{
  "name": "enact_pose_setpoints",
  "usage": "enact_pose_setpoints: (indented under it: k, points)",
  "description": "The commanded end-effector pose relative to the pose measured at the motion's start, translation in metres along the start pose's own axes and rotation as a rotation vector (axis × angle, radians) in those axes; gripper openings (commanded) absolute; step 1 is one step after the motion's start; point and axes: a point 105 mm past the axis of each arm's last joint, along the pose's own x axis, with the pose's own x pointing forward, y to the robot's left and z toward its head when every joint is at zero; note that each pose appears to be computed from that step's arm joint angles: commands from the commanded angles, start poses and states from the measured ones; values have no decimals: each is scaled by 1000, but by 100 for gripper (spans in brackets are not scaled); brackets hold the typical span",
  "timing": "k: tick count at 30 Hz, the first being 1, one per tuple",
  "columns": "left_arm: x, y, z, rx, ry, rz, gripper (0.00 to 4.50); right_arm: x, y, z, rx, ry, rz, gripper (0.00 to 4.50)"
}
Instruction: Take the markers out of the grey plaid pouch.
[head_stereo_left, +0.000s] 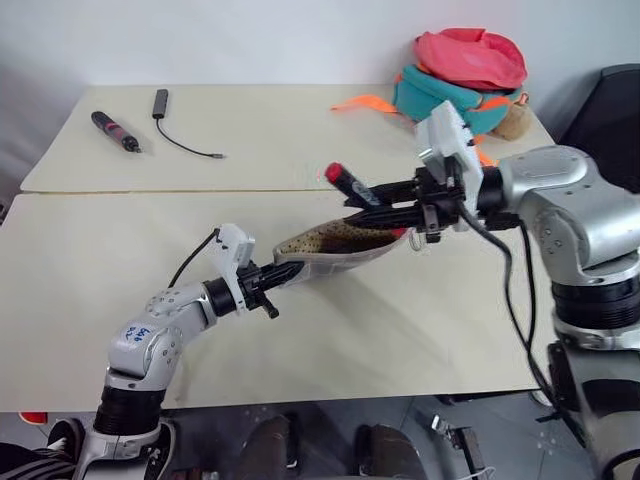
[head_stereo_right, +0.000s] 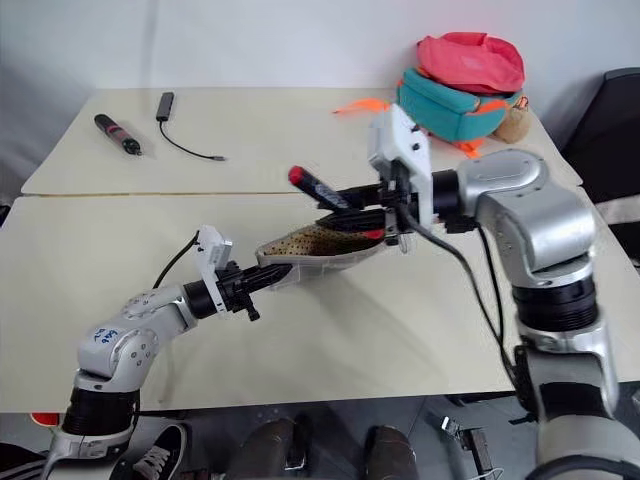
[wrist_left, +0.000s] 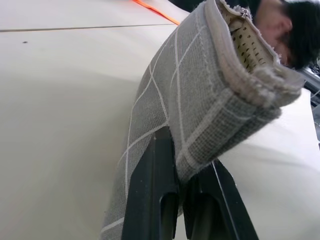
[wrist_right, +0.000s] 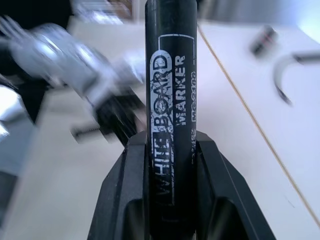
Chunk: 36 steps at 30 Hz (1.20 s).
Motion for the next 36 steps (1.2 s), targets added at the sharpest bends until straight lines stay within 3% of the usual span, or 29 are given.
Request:
enact_pose_setpoints:
  k: [1,8,12,20,21,28,34,36]
  points:
    - [-14,10,14,14,-39,38,0,-27,-20,-38,-106,235,-131,65]
    - [-26,17,17,-21,-57,63,0,-47,-16,-101,-49,440,-142,65]
    - [-24,12,17,-23,-57,48,0,-60,-19,-154,-20,597,-181,65]
    - [-23,10,16,-27,-56,43,0,-58,-12,-170,62,572,-152,65]
    - [-23,9,15,-28,-54,41,0,-57,-14,-169,52,564,-163,139]
    - [-21,7,14,-31,-52,34,0,-57,-11,-171,62,568,-154,370]
    - [-22,5,12,-33,-47,29,0,-56,-20,-146,47,503,-181,370]
    - [-21,4,12,-36,-47,24,0,-57,-35,-122,-31,465,-230,370]
